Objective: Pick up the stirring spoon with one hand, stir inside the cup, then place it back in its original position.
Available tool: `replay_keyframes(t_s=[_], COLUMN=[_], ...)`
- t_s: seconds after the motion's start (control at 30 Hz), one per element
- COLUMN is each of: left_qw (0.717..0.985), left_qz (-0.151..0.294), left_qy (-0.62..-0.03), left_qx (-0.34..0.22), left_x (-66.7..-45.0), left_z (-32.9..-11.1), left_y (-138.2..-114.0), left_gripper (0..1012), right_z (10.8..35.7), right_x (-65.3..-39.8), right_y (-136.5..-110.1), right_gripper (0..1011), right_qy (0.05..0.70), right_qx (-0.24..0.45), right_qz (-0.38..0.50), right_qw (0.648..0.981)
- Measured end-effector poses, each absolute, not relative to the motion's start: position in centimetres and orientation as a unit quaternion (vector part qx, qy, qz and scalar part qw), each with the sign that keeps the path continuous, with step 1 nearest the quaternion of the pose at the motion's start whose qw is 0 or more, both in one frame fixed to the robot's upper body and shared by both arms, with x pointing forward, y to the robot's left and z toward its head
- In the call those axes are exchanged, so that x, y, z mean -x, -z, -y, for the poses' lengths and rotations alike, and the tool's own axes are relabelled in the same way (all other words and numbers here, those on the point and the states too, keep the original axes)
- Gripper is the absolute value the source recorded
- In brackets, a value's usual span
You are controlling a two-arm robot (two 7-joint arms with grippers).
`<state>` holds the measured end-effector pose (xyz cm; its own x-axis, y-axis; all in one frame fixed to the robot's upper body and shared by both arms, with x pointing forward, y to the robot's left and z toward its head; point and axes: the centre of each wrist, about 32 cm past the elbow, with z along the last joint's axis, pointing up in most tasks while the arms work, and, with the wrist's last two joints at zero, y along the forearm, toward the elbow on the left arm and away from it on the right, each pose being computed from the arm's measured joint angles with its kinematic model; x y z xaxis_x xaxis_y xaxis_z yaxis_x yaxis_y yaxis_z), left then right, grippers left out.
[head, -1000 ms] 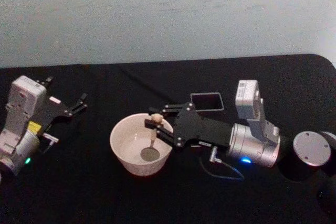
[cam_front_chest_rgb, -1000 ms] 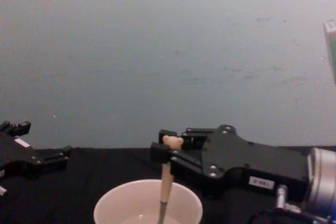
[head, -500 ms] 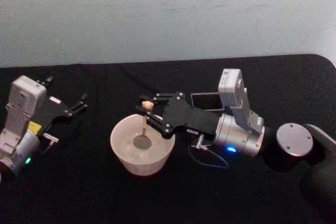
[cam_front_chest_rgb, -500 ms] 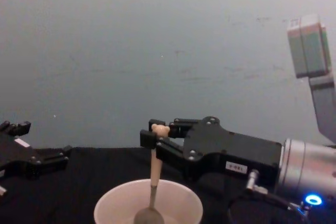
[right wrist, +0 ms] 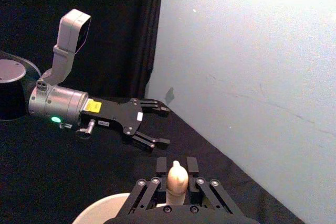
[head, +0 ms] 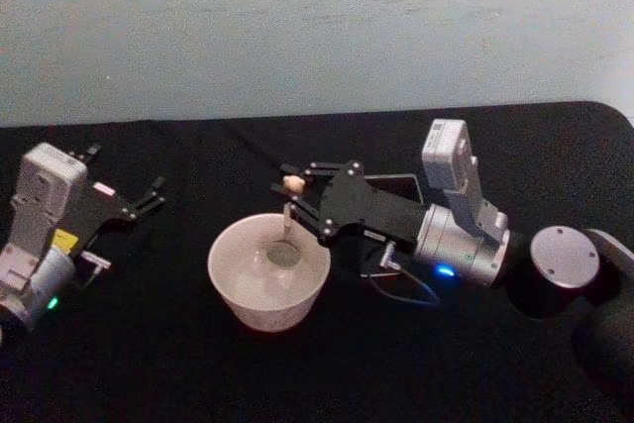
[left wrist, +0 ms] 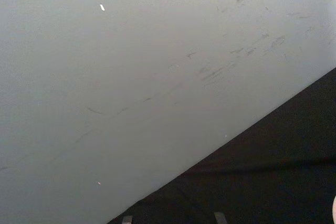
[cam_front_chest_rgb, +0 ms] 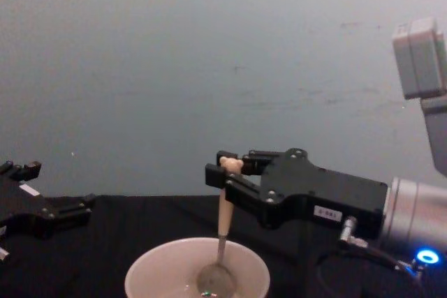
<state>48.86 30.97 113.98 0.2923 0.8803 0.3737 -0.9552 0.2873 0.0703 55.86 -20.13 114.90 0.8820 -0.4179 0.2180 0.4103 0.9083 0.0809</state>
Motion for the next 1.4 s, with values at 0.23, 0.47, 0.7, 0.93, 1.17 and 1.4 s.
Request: replay_keyframes(t_s=[0.23, 0.47, 0.7, 0.93, 1.17, 1.4], left_qw=[0.791, 0.791, 0.791, 0.791, 0.791, 0.791], left_qz=[0.132, 0.132, 0.132, 0.132, 0.132, 0.132], left_qy=[-0.580, -0.580, -0.580, -0.580, -0.580, -0.580], left_qx=[-0.141, -0.141, -0.141, -0.141, -0.141, -0.141], left_x=[-48.9, -48.9, -48.9, -48.9, -48.9, -48.9], left_z=[-31.0, -31.0, -31.0, -31.0, -31.0, -31.0], left_y=[-114.0, -114.0, -114.0, -114.0, -114.0, -114.0], left_gripper=[1001, 1001, 1001, 1001, 1001, 1001], right_z=[21.2, 22.2, 22.4, 21.8, 20.2, 19.3], right_x=[-55.4, -54.2, -52.9, -52.3, -53.0, -54.4], right_y=[-115.1, -115.2, -115.3, -115.3, -115.2, -115.0], right_gripper=[215, 215, 215, 215, 215, 215], right_qy=[0.213, 0.202, 0.180, 0.161, 0.162, 0.187], right_qx=[-0.013, -0.013, -0.016, -0.020, -0.029, -0.028], right_qz=[0.122, 0.118, 0.109, 0.102, 0.096, 0.101], right_qw=[0.969, 0.972, 0.977, 0.982, 0.982, 0.977])
